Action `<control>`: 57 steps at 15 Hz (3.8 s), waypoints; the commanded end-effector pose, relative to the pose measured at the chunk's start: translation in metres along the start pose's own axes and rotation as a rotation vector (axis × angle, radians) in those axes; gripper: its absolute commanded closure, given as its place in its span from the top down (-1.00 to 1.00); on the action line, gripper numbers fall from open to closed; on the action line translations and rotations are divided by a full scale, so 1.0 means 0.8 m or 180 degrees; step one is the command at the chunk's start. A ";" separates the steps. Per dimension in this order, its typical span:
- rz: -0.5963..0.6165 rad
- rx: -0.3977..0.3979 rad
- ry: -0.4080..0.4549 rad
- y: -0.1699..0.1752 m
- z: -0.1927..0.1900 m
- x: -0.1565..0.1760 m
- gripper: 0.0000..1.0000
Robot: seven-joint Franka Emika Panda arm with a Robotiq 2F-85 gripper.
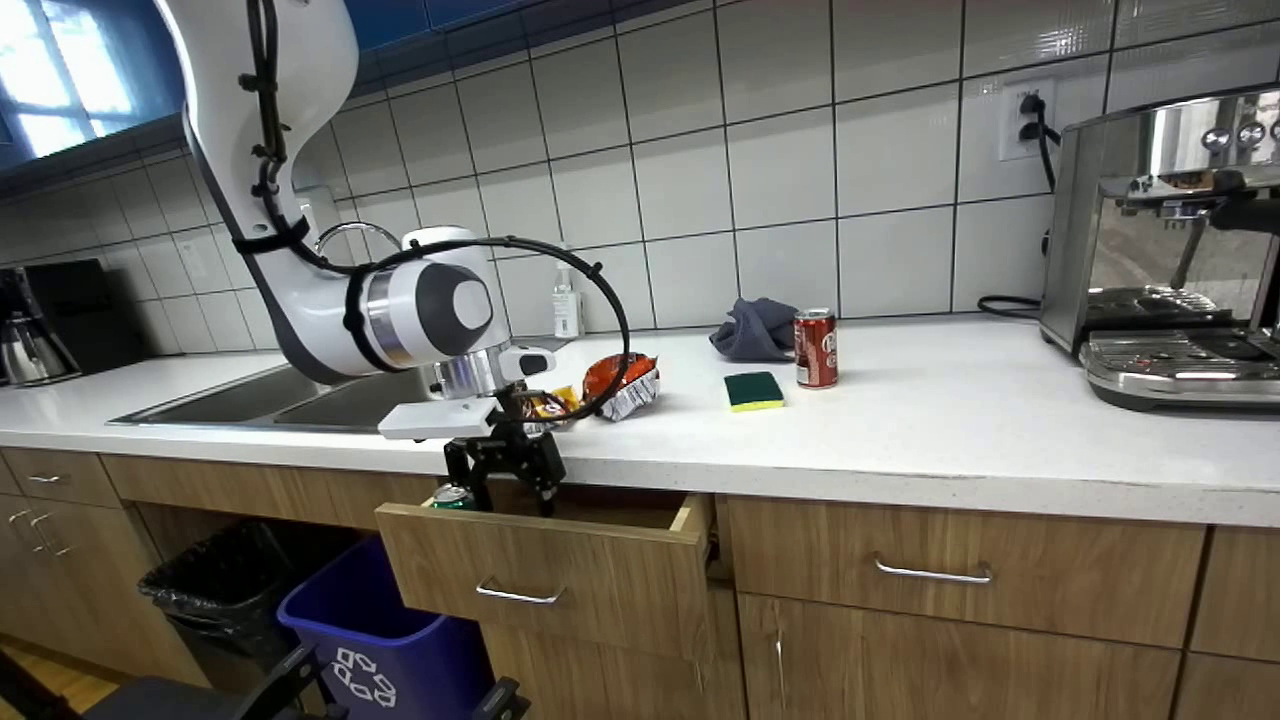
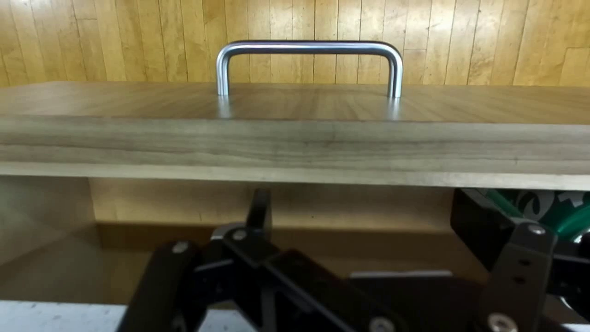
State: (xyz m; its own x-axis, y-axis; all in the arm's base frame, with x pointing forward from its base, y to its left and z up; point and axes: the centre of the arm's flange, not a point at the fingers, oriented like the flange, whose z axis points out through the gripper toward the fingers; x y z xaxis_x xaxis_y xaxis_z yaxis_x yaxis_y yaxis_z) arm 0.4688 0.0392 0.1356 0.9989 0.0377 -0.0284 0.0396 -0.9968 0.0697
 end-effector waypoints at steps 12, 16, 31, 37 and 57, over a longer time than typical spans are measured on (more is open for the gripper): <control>-0.0035 -0.0032 -0.0376 0.002 0.001 -0.086 1.00; -0.0034 -0.0027 -0.0503 0.005 0.007 -0.101 1.00; 0.0075 -0.0018 -0.0743 0.017 0.006 -0.129 1.00; 0.0161 -0.0036 -0.0688 0.029 -0.005 -0.116 1.00; 0.0115 -0.0127 -0.0385 0.129 -0.108 0.010 1.00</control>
State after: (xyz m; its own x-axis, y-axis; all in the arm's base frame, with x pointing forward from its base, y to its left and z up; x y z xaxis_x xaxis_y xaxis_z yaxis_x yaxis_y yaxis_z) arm 0.4639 -0.0450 0.2154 0.9879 -0.0465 -0.1481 -0.0303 -0.9935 0.1100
